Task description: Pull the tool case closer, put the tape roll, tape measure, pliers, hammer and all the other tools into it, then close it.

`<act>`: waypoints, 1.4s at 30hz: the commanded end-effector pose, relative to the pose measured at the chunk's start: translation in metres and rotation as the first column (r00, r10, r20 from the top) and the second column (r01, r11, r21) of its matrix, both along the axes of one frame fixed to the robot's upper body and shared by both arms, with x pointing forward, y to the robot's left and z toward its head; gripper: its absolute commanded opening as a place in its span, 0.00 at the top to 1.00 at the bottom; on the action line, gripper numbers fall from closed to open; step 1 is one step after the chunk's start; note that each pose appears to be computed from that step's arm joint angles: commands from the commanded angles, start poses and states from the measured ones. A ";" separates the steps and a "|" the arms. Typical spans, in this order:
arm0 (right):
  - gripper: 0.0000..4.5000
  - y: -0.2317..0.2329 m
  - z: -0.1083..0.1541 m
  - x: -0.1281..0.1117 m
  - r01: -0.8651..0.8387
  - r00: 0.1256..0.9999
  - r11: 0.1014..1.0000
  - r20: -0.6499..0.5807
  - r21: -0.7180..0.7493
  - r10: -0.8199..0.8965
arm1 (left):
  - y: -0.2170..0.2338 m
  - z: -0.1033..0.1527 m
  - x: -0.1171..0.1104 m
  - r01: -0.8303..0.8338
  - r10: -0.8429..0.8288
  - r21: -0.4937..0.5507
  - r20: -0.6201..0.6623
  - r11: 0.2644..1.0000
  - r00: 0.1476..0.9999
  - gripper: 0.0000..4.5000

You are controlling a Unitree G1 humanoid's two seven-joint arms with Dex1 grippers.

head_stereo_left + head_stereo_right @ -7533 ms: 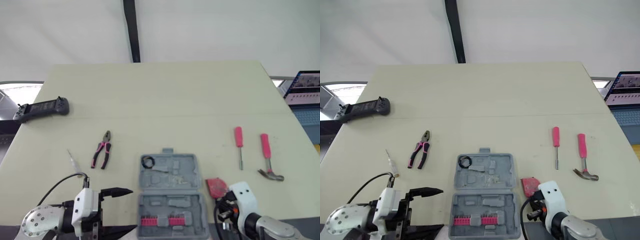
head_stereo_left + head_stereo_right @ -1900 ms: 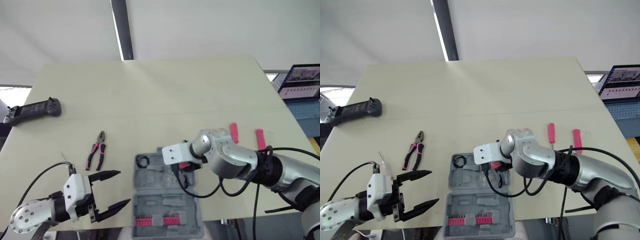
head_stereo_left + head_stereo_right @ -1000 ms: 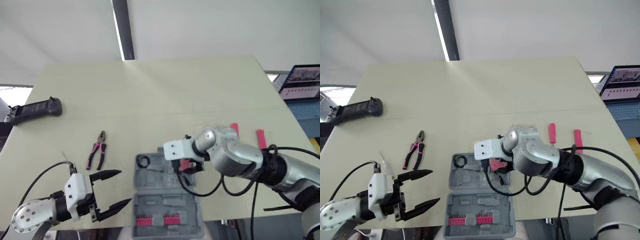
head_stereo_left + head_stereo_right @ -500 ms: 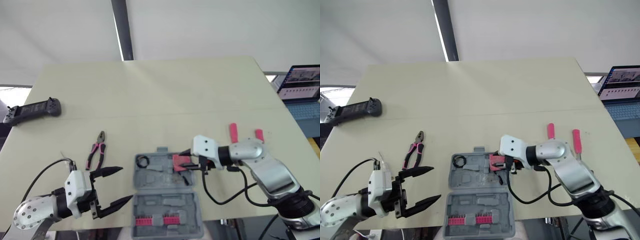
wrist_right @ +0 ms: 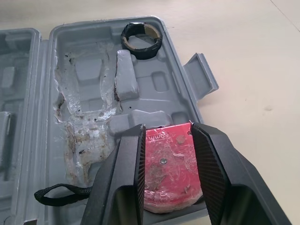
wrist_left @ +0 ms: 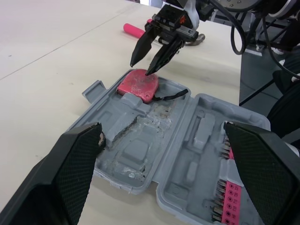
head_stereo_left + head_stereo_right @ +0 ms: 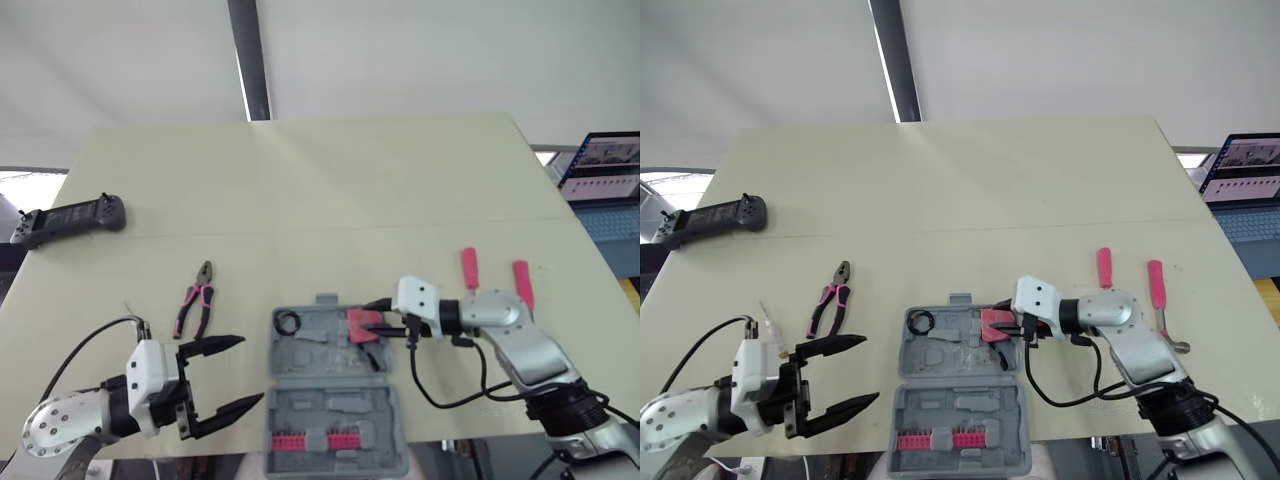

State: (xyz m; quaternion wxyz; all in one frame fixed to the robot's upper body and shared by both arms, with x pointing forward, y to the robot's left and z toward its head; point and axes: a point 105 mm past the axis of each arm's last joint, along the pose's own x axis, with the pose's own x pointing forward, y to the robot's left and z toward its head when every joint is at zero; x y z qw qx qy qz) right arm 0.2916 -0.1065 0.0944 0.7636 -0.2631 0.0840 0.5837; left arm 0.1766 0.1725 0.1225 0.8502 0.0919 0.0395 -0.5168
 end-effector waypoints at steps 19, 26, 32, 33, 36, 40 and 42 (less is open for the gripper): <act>0.64 -0.012 -0.023 0.004 0.058 0.998 0.998 -0.037 0.015 -0.057 | 0.008 0.006 -0.003 -0.031 0.031 0.015 0.015 0.999 0.999 0.00; 0.64 -0.014 -0.040 0.003 0.081 0.994 0.997 -0.080 0.012 -0.080 | 0.009 0.006 -0.002 -0.033 0.032 0.027 0.020 0.999 0.999 0.00; 0.64 -0.015 -0.053 -0.002 0.096 0.988 0.995 -0.123 0.008 -0.094 | 0.007 0.007 -0.002 -0.030 0.029 0.028 0.024 0.999 0.999 0.00; 0.64 -0.016 -0.055 -0.003 0.098 0.987 0.995 -0.130 0.004 -0.097 | 0.007 0.007 -0.002 -0.029 0.028 0.028 0.026 0.999 0.999 0.00; 0.64 -0.018 -0.062 -0.005 0.106 0.983 0.994 -0.148 -0.006 -0.106 | 0.007 0.007 -0.002 -0.028 0.027 0.029 0.027 0.999 0.999 0.00; 0.64 -0.020 -0.065 -0.005 0.112 0.981 0.994 -0.157 -0.011 -0.112 | 0.007 0.007 -0.001 -0.028 0.027 0.030 0.027 0.999 0.999 0.00; 0.64 -0.020 -0.066 -0.005 0.117 0.980 0.993 -0.159 -0.012 -0.117 | 0.007 0.007 -0.001 -0.028 0.028 0.030 0.027 0.999 0.999 0.00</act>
